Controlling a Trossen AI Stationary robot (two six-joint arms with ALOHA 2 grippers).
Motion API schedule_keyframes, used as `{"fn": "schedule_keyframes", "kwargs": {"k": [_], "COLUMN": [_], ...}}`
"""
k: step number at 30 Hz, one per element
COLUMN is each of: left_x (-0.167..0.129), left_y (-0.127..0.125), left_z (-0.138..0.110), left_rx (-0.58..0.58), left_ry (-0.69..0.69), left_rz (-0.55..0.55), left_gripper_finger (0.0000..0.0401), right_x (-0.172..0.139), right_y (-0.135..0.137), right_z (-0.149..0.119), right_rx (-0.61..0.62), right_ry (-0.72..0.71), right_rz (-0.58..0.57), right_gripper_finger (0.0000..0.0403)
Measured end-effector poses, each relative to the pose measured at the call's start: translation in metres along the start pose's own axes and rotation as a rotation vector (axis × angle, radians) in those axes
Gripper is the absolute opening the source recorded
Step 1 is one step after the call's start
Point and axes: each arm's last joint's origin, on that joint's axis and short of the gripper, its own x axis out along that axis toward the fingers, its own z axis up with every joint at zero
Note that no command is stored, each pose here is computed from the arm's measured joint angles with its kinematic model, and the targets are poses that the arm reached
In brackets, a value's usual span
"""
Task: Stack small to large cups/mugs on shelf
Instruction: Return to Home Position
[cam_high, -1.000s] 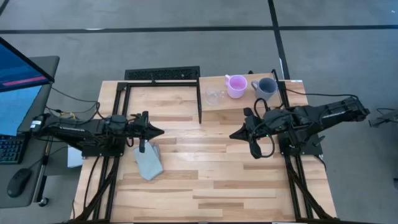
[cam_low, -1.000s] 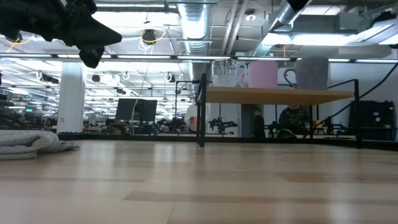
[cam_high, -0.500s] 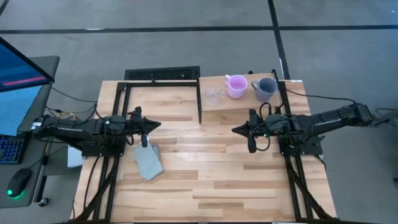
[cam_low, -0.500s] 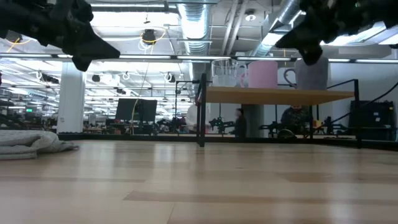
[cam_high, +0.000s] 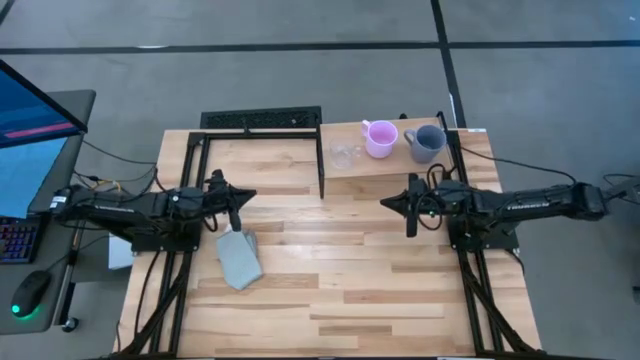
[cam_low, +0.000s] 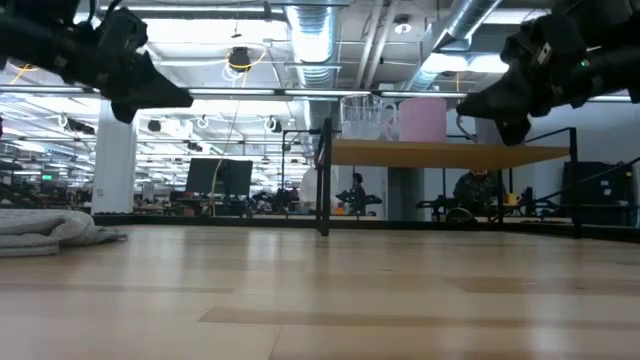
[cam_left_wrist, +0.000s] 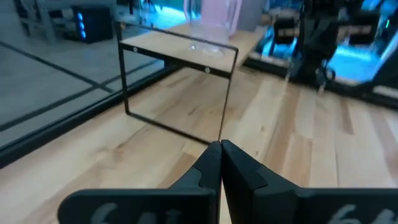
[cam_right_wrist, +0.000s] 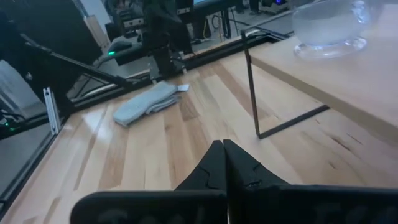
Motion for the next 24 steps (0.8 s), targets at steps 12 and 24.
{"fn": "schedule_keyframes", "kwargs": {"k": [12, 24], "left_x": [0.001, 0.001], "left_y": [0.013, 0.015], "left_z": [-0.044, -0.047], "left_rx": [-0.112, -0.099], "left_ry": [-0.092, -0.071], "left_rz": [0.003, 0.066], "left_gripper_finger": [0.0, 0.0], "right_x": [-0.006, -0.01], "right_y": [-0.018, -0.038], "right_z": [-0.001, 0.001], "right_rx": [0.001, -0.012], "right_ry": [0.013, 0.003], "right_rz": [-0.004, -0.091], "right_gripper_finger": [0.0003, 0.0005]}}
